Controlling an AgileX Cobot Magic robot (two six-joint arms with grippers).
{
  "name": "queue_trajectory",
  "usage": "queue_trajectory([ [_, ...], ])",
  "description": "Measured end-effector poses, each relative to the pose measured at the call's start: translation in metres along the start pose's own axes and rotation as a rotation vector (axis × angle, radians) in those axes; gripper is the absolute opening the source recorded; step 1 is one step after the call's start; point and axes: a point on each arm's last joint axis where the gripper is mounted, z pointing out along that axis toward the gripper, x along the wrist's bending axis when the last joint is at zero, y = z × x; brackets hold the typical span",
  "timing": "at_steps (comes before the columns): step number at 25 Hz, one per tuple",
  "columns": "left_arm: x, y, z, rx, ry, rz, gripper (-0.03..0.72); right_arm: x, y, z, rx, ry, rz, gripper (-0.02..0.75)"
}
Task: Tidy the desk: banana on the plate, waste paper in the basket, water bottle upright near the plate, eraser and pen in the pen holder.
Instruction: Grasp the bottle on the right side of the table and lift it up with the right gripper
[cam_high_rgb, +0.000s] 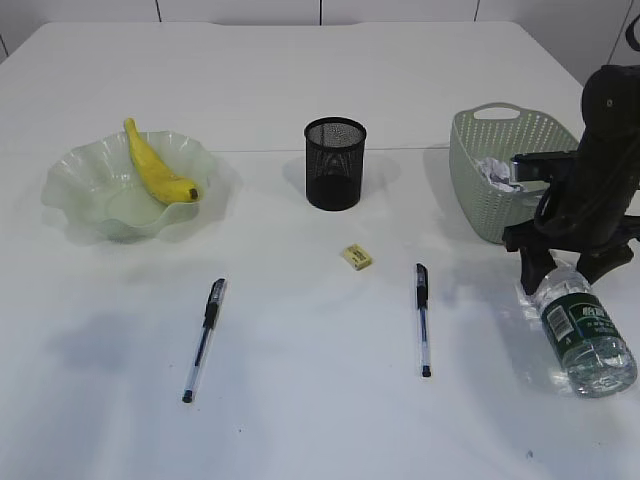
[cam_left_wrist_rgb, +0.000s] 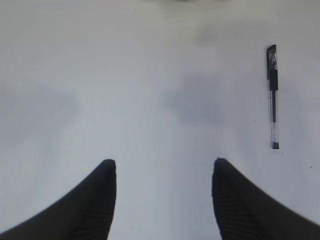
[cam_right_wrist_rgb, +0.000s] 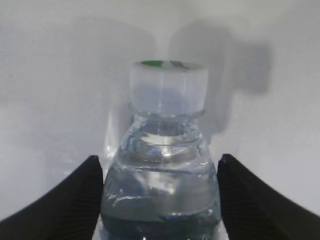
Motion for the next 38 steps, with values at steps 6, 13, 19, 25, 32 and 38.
queue_trajectory([
  [6, 0.000, 0.000, 0.000, 0.000, 0.000, 0.000, 0.425, 0.000, 0.004, -0.003, -0.010, 0.004, 0.004, 0.426],
  [13, 0.000, 0.000, 0.000, 0.000, -0.002, -0.001, 0.425, 0.000, 0.008, -0.007, -0.010, 0.006, 0.004, 0.389],
  [19, 0.000, 0.000, 0.000, 0.000, -0.002, -0.001, 0.425, 0.000, 0.003, -0.017, 0.019, 0.006, -0.012, 0.388],
  [25, 0.000, 0.000, 0.000, 0.000, -0.002, -0.002, 0.425, 0.000, -0.001, -0.039, -0.011, 0.012, -0.014, 0.387],
  [32, 0.000, 0.000, 0.000, 0.000, -0.004, -0.003, 0.425, 0.001, -0.019, -0.067, -0.055, 0.028, -0.005, 0.386],
  [38, 0.000, 0.000, 0.000, 0.005, -0.004, -0.003, 0.425, 0.001, -0.052, -0.093, -0.116, 0.044, -0.007, 0.386],
])
